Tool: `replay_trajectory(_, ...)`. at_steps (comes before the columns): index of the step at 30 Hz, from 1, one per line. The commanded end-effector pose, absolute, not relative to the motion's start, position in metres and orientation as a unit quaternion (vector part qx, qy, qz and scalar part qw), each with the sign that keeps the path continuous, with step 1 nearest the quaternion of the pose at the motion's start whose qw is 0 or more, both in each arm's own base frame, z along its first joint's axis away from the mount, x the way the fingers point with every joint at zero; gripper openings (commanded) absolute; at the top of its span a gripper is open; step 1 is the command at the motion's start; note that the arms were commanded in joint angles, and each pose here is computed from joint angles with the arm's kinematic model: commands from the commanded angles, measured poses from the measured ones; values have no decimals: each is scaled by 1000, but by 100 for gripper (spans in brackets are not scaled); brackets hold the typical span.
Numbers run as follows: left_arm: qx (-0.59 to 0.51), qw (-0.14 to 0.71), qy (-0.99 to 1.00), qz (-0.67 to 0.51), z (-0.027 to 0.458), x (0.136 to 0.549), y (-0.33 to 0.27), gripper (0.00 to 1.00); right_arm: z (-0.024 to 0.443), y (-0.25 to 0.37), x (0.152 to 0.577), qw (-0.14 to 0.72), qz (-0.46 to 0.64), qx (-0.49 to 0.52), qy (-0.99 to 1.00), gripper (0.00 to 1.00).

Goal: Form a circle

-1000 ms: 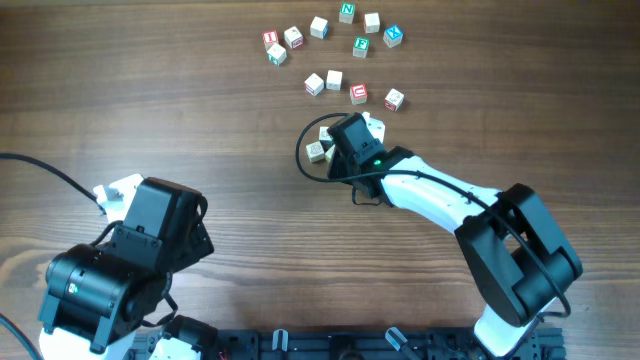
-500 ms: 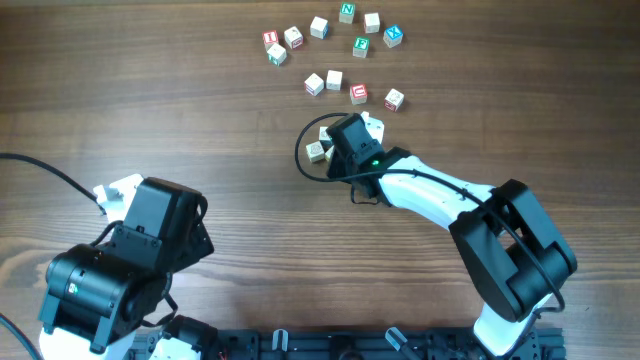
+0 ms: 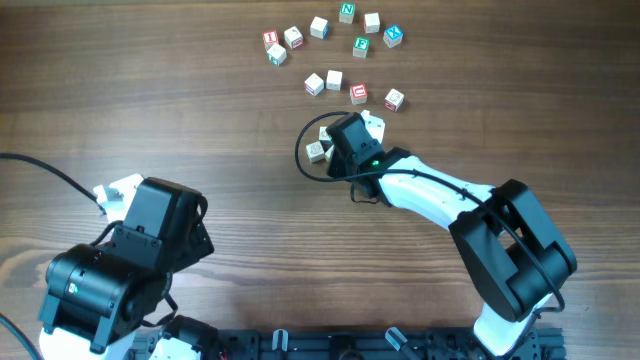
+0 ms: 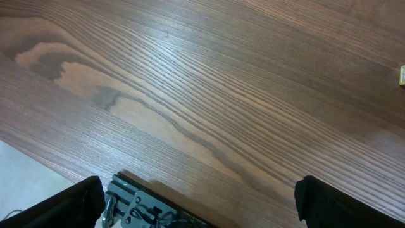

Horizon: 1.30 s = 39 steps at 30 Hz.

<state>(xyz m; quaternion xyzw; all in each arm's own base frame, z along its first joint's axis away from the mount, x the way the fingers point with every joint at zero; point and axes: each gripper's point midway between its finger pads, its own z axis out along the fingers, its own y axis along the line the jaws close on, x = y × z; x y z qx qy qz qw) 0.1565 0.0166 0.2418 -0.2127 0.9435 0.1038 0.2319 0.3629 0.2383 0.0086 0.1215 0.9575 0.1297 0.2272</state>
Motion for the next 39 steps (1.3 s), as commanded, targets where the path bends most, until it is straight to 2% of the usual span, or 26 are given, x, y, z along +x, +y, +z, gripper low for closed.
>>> replay_trajectory(1,-223,232,941,102,241,156,17,100,0,233,365,232,116,133,957,5)
replay_trajectory(16,-223,232,941,102,241,156,17,100,-4,230,346,191,109,139,966,4)
replay_trajectory(24,-223,232,941,102,241,156,17,100,-1,260,327,169,138,104,970,5)
replay_trajectory(39,-223,232,941,102,241,156,17,100,15,274,345,241,143,96,955,5)
